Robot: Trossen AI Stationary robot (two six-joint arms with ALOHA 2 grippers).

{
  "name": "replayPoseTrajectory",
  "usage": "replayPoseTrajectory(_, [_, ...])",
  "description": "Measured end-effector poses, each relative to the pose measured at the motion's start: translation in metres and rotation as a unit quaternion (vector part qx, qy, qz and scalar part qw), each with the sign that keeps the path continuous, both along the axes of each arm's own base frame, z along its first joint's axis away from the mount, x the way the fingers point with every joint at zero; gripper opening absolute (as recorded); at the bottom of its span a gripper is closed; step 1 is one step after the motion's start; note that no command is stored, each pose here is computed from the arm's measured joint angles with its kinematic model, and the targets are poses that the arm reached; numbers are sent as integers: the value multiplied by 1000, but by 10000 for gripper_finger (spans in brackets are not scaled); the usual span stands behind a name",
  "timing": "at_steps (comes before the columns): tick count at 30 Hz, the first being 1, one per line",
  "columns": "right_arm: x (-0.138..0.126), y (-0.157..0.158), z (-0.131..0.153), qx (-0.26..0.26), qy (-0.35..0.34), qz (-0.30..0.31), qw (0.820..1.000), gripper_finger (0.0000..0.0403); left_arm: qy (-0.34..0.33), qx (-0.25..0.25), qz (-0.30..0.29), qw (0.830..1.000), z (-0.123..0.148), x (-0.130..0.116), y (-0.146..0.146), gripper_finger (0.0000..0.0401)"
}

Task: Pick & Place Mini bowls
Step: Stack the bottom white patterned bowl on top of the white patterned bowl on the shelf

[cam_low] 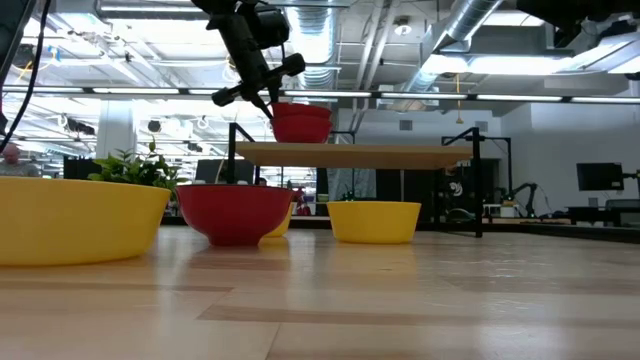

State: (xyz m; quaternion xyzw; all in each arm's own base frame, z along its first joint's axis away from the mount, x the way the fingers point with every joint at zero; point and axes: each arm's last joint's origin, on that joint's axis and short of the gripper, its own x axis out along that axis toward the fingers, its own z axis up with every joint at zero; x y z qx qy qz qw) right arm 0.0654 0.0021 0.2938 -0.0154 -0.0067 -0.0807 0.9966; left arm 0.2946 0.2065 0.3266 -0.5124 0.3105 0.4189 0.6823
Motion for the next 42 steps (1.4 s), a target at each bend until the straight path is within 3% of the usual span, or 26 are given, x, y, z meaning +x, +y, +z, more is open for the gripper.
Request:
replayPoseTrajectory(14, [0,0,0,0,0,0,1000,95,-6,4,-1,1000,1,1,1,43])
replayPoseTrajectory(26, [0,0,0,0,0,0,1000,95,-16,14,-4,1000,2,3,2,91])
replayPoseTrajectory(42, [0,0,0,0,1,0,1000,95,-23,20,-3,1000,8,-2,0,92])
